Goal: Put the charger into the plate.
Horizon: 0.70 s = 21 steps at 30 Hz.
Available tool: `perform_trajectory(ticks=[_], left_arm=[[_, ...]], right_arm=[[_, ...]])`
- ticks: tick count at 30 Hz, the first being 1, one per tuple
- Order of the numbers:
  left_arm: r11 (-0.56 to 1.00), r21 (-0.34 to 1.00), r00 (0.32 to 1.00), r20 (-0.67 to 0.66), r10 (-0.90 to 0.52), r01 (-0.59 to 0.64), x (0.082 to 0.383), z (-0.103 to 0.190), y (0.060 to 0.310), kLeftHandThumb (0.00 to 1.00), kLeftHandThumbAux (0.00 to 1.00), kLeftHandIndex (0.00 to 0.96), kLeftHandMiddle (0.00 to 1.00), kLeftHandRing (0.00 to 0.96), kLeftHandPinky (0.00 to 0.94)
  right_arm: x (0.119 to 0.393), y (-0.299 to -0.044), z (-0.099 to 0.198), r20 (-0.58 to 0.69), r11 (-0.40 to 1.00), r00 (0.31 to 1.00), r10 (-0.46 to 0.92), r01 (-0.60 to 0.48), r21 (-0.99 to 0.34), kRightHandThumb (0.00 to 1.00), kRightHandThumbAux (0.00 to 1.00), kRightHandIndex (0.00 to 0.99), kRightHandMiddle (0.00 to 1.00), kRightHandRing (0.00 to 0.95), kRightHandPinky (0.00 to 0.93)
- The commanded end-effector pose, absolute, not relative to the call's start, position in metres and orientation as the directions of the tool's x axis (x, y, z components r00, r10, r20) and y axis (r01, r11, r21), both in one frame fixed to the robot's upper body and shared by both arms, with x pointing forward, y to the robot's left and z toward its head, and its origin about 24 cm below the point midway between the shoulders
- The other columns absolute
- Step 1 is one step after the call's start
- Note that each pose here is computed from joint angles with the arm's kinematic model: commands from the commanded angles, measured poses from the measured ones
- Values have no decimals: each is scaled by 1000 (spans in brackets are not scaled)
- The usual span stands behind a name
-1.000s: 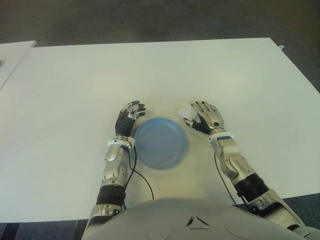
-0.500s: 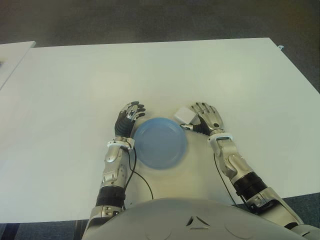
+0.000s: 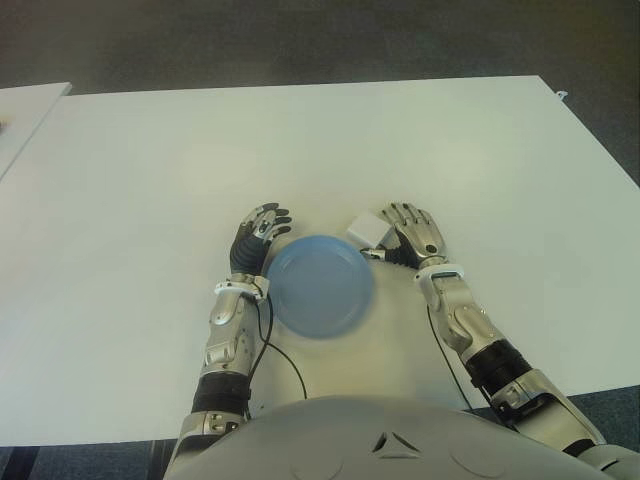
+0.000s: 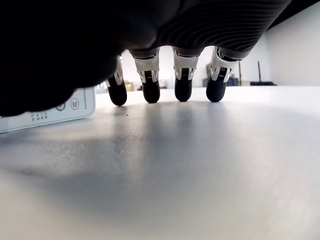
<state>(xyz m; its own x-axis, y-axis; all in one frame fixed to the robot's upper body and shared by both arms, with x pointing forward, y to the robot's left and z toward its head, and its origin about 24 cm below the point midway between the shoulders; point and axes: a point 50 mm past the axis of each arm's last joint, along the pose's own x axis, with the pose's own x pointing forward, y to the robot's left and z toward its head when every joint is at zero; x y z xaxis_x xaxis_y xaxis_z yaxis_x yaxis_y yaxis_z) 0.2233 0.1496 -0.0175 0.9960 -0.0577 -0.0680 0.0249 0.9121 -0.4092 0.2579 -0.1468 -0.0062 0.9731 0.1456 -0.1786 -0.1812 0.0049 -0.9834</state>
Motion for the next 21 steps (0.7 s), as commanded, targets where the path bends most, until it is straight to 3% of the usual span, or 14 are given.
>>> perform_trajectory(ticks=[1,4,5,7,10,13,21], left_arm=[[891,-453,993,-96,-66,16,222,-23,136,0,560,332,388,380,364],[889,-457,993,-97,-63,12,223,-23,135,0,558,333,388,379,365],[888,-460,993,-96,-62,11,224,-23,135,0,558,333,389,380,365],[886,-464,994,-96,-62,10,224,-23,135,0,558,334,390,381,368],[889,-457,994,-96,-59,9,226,-23,134,0,557,335,388,380,367],[894,-449,994,-99,-54,4,226,-23,134,0,555,337,386,379,370],[895,-445,993,-111,-42,-12,228,-23,133,0,547,342,384,379,371]], right_arm=[[255,-149,-19,-210,-13,966,149,-211,-977,479,248,103,215,241,328],[257,-150,-19,-169,-15,974,147,-169,-986,560,354,267,503,486,549],[258,-148,-17,-136,-22,979,151,-134,-991,572,369,290,536,512,573],[257,-143,-11,-90,-31,983,159,-86,-996,655,566,371,654,644,692],[254,-138,0,-59,-39,985,163,-53,-998,697,658,411,727,735,788],[254,-140,0,-49,-53,988,149,-42,-998,715,688,427,760,776,831],[257,-142,4,-49,-49,992,119,-44,-998,732,703,441,786,800,852]])
